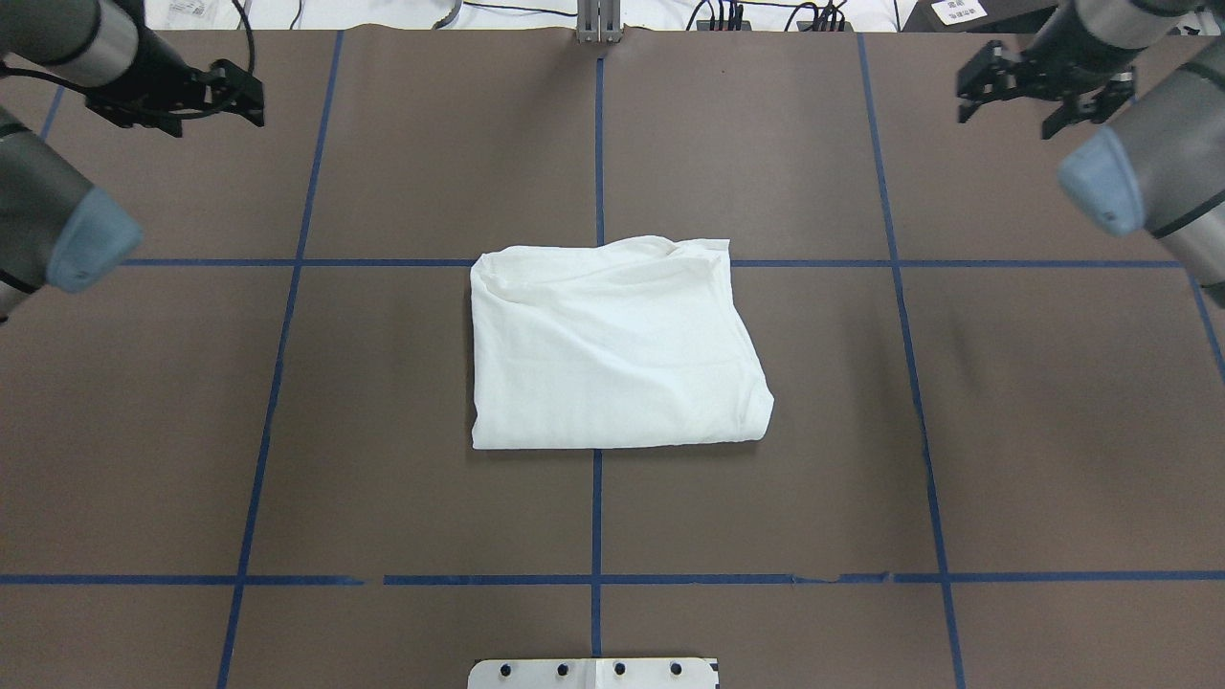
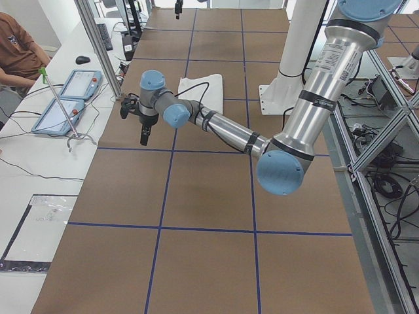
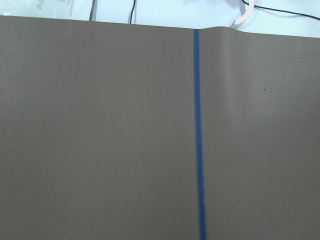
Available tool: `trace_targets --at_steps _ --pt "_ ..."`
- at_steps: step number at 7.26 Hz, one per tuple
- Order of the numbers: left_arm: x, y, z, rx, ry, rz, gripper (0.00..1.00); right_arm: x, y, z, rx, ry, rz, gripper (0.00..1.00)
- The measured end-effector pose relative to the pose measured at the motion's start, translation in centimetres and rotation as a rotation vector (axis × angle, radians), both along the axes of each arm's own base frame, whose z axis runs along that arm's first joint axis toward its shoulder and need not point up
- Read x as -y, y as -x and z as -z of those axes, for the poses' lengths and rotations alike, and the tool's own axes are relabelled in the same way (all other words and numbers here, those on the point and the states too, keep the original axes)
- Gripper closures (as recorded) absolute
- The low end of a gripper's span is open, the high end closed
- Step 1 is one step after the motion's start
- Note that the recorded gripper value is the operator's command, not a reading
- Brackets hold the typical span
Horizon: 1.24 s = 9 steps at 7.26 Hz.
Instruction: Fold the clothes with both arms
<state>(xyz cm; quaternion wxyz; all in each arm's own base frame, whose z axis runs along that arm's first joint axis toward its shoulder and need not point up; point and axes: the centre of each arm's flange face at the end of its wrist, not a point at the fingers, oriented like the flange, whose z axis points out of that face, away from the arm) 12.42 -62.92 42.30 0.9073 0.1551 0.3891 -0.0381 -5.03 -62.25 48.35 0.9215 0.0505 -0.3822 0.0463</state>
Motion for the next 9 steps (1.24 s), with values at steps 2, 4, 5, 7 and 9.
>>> trace_targets --at_steps 2,4,5,7,9 --pt "-2.6 9.3 -6.7 0.091 -0.106 -0.100 0.00 -4.3 -7.4 -7.0 -0.016 -0.054 0.072 0.00" --pt "-6.5 15.5 -12.6 0.192 -0.214 -0.226 0.00 -8.5 -10.3 -12.0 -0.033 -0.083 0.155 0.00" --pt "-8.1 16.7 -14.4 0.212 -0.233 -0.245 0.00 -10.2 -11.2 -13.2 -0.031 -0.073 0.161 0.00" --pt "-10.2 17.3 -16.8 0.228 -0.251 -0.252 0.00 -12.7 -11.3 -15.0 -0.033 -0.048 0.172 0.00" --pt "-11.2 17.6 -18.1 0.228 -0.224 -0.255 0.00 -13.5 -11.1 -15.3 -0.023 -0.033 0.170 0.00"
